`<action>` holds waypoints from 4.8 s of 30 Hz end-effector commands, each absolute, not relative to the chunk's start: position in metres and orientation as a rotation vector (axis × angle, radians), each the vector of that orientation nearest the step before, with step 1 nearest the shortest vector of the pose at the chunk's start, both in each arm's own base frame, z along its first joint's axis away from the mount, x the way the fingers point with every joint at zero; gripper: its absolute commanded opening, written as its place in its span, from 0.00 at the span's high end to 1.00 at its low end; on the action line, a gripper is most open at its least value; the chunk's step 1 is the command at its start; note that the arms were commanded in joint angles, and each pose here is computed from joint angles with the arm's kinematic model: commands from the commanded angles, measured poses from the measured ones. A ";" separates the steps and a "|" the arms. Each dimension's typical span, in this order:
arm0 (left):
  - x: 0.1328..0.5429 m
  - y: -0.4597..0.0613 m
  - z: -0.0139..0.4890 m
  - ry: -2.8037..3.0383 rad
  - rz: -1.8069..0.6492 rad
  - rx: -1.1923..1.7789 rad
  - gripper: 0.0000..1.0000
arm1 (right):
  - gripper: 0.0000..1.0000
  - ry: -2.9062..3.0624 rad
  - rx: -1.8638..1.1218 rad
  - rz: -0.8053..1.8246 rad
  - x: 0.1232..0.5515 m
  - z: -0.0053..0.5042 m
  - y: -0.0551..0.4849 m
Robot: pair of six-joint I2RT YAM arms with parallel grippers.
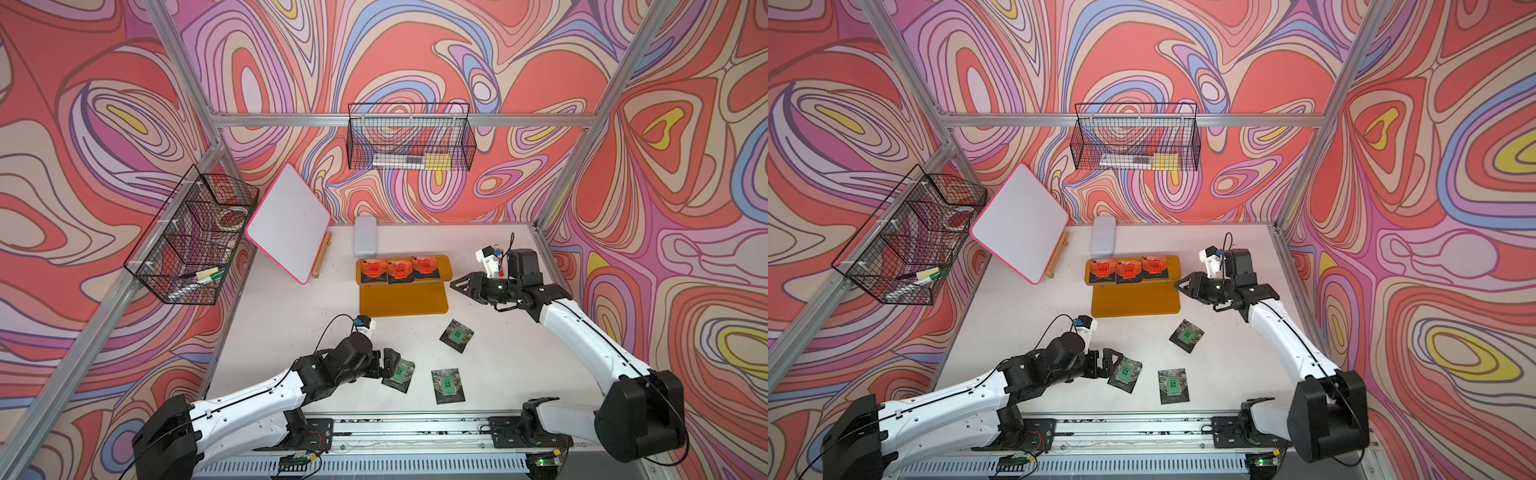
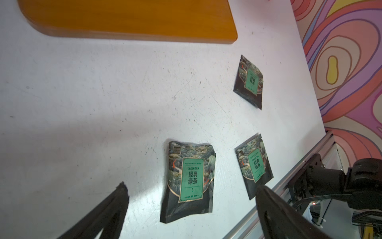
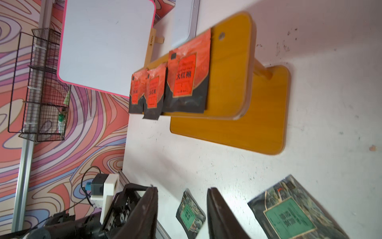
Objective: Place the tea bags on the shelf by color
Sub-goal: Pick up the tea bag from the center of the board.
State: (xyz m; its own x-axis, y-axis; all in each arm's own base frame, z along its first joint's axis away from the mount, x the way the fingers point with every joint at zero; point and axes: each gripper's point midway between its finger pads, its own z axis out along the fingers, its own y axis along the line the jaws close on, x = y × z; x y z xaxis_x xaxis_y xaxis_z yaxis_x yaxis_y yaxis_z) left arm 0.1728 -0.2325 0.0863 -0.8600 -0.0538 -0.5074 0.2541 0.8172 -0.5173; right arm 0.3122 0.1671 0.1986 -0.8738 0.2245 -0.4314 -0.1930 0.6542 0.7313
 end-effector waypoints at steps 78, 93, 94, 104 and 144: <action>0.138 -0.344 0.072 2.551 -1.145 0.234 0.16 | 0.64 2.989 0.236 1.013 0.139 0.023 0.210; 0.123 -0.335 0.047 2.618 -1.098 0.284 0.27 | 0.67 2.982 0.294 0.901 0.142 0.020 0.199; 0.123 -0.335 0.047 2.618 -1.094 0.284 0.27 | 0.67 2.978 0.296 0.900 0.142 0.020 0.198; 0.121 -0.340 0.044 2.618 -1.114 0.293 0.43 | 0.68 2.967 0.296 0.904 0.141 0.022 0.196; 0.119 -0.345 0.022 2.756 -0.975 0.309 0.66 | 0.68 2.936 0.297 1.052 0.144 0.022 0.214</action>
State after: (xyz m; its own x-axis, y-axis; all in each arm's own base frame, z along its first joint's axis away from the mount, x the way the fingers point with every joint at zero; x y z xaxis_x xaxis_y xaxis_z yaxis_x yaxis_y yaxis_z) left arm 0.1217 -0.3459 0.0268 -0.9565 0.1144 -0.2683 0.2620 0.7415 -0.6177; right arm 0.1476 0.2126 0.0237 -0.9836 0.1745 0.0464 0.1656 0.7697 0.6165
